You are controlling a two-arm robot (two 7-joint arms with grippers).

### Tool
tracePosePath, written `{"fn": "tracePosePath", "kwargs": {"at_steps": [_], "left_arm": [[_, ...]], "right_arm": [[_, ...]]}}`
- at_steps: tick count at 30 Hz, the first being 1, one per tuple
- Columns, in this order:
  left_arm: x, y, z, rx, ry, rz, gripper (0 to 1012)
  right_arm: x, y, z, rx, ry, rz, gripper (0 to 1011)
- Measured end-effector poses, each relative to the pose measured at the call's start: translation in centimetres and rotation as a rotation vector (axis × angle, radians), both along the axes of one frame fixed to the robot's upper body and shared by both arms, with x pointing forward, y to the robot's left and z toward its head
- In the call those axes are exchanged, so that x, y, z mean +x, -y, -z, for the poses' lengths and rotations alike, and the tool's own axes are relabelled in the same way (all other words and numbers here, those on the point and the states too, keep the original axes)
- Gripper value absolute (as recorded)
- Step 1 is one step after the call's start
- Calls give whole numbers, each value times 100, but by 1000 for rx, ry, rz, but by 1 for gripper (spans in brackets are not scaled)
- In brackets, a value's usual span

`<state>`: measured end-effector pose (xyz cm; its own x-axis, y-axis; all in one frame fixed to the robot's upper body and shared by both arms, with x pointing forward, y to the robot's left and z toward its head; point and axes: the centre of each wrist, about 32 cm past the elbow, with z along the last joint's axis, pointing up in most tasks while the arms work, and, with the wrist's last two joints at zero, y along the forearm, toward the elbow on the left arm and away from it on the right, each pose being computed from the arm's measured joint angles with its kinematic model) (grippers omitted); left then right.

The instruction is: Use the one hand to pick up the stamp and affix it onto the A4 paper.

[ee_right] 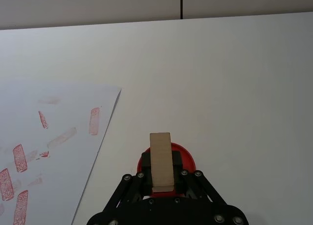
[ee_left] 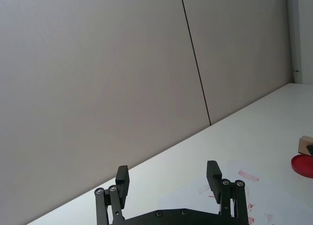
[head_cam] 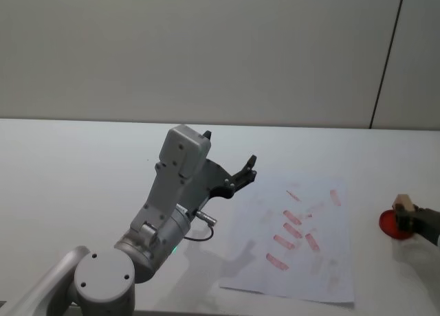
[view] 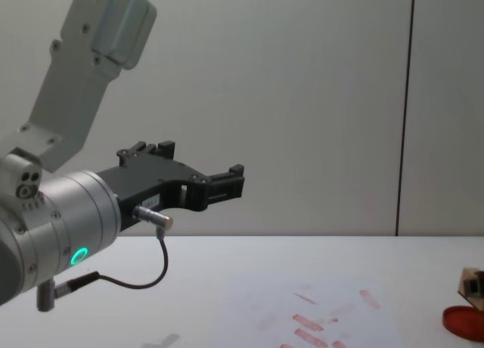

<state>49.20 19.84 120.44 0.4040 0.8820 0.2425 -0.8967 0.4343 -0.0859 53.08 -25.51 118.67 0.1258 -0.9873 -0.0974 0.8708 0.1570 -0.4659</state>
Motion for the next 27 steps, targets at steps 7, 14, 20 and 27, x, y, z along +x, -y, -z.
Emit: {"fn": "tracePosePath", "kwargs": {"at_steps": [7,14,20,27], "left_arm": [[0,0,0,0,0,0,1002],[0,0,0,0,0,0,1002],[0,0,0,0,0,0,1002],[0,0,0,0,0,0,1002]], "right_arm": [[3,22,-46,-1,-15,-11,217],[17,26,-50,8,-33,-14,217],[38,21,-37,16,-44,-13,217],[69,12,-30,21,-53,-10,217]]}}
